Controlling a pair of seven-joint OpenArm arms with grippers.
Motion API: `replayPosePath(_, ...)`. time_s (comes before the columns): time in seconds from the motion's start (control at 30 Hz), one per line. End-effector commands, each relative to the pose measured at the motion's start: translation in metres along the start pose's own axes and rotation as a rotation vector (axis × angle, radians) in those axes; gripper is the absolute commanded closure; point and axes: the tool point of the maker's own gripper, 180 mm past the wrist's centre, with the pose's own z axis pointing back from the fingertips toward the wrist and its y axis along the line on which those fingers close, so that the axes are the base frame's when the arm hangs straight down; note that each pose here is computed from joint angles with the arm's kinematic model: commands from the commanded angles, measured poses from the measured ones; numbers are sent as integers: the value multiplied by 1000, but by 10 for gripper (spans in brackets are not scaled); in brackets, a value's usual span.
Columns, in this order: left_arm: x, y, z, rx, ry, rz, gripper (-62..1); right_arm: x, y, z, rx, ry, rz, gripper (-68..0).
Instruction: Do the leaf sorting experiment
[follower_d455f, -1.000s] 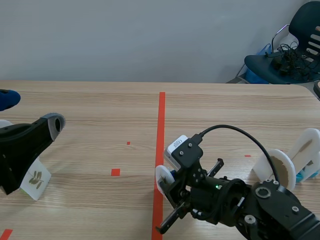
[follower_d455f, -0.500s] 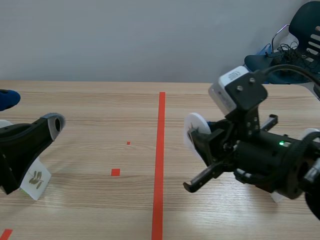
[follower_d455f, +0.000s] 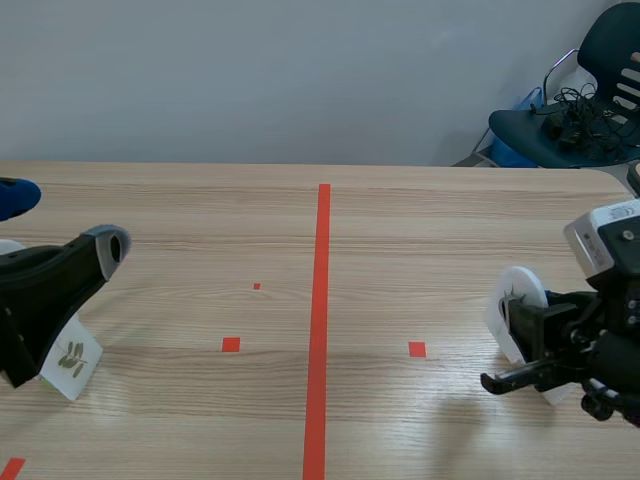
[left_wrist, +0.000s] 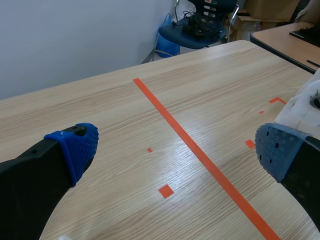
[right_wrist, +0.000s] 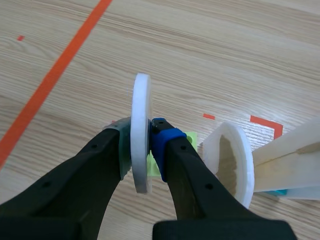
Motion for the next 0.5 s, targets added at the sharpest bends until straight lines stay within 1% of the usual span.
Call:
replayPosePath(0.0,6,-1,-1,-5,-28,8,-623,8,-4,-8,-3,-37,0,-48)
replayPosePath(0.1,6,-1,-1,-5,-28,8,-623,-7,-15,-17,-24,-11,-17,-48)
replayPosePath(0.17,6,-1,-1,-5,-28,8,-623,-17,-22,-21,-39,-1,-25,-49)
replayPosePath(0.3,6,-1,-1,-5,-27,7,-623,-35,-35,-25,-75,9,-57,-49)
replayPosePath(0.4,6,0,-1,-4,-27,8,-623,-44,-46,-25,-109,15,-80,-49)
replayPosePath(0.47,6,0,-1,-4,-27,8,-623,-46,-51,-24,-122,8,-84,-51)
